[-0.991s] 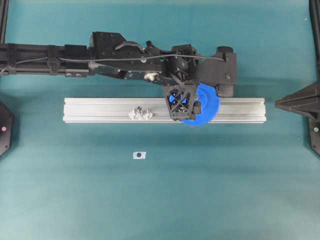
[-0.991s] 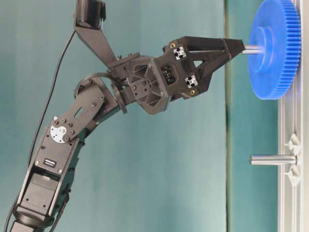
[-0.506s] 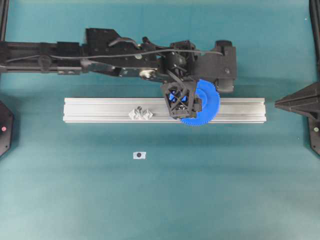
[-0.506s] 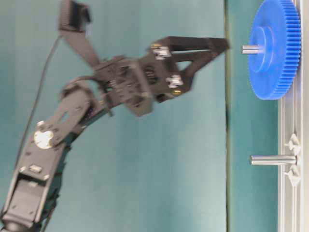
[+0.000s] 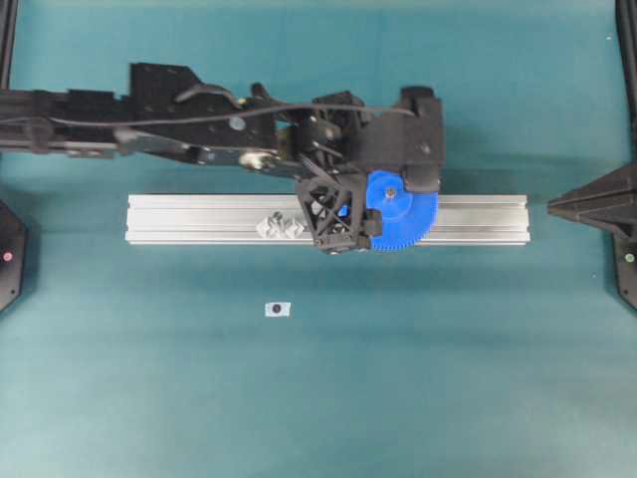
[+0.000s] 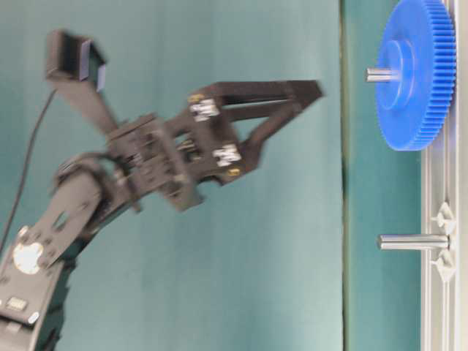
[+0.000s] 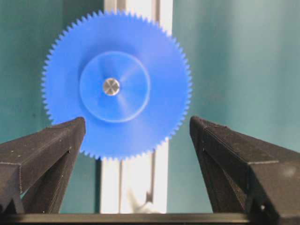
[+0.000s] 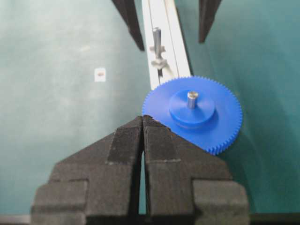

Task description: Find the location of the shaft and insert the large gear.

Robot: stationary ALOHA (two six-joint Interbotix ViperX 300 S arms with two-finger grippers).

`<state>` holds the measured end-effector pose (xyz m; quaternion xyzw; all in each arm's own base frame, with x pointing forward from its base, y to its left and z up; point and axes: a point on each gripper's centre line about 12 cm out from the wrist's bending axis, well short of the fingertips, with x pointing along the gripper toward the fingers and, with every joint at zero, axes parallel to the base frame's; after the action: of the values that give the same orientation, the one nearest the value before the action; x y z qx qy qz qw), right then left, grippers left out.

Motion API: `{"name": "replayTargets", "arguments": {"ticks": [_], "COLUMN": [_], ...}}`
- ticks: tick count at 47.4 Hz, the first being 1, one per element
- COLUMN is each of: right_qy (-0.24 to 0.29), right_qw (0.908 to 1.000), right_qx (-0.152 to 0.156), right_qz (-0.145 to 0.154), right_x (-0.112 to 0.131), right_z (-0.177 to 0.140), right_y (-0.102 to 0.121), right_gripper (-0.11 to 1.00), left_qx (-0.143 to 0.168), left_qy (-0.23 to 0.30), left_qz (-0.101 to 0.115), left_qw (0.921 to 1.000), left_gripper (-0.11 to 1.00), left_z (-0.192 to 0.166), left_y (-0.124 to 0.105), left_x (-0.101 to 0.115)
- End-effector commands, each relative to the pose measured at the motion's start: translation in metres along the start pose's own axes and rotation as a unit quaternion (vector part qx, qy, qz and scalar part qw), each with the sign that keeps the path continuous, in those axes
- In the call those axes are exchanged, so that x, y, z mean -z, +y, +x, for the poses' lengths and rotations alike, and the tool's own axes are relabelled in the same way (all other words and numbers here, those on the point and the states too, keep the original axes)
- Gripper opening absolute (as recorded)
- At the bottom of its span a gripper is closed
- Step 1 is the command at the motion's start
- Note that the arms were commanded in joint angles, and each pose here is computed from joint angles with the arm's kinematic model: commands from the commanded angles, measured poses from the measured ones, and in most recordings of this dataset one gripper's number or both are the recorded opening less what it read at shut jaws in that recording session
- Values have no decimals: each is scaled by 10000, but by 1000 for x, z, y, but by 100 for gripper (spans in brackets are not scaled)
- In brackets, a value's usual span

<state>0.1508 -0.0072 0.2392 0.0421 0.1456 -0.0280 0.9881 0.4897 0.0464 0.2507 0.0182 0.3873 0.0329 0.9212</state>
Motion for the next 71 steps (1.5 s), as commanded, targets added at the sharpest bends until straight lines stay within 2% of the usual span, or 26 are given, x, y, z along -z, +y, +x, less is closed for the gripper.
{"name": "replayTargets", "arguments": {"ticks": [1, 12, 24, 32, 39, 46, 56, 71], "right_qy": [-69, -77, -77, -92, -92, -92, -115, -92], "right_qw": [10000, 10000, 10000, 9999, 9999, 10000, 9999, 9999], "right_qx": [3, 2, -5, 1, 1, -6, -1, -1], "right_qz": [40, 40, 38, 40, 40, 38, 40, 47], "right_x": [-6, -7, -7, -8, -8, -8, -10, -8], "right_z": [0, 0, 0, -1, -1, -1, -1, -1], "right_y": [0, 0, 0, 0, 0, 1, 0, 0], "right_gripper": [2, 2, 2, 2, 2, 2, 2, 2], "left_qx": [-16, -11, -14, 1, 37, 71, 89, 94], "left_qy": [-391, -414, -659, -805, -926, -1238, -1541, -1503], "left_qz": [-62, -208, -308, -568, -901, -1079, -1090, -1028], "left_qw": [9992, 9989, 9973, 9951, 9916, 9864, 9820, 9832], "left_gripper": [92, 92, 92, 92, 92, 92, 92, 92], "left_z": [-26, -40, -58, -68, -74, -87, -106, -118], "left_y": [0, -1, 0, -1, -1, -1, -2, -4], "left_x": [-14, -6, -7, -3, 4, 6, 17, 34]}}
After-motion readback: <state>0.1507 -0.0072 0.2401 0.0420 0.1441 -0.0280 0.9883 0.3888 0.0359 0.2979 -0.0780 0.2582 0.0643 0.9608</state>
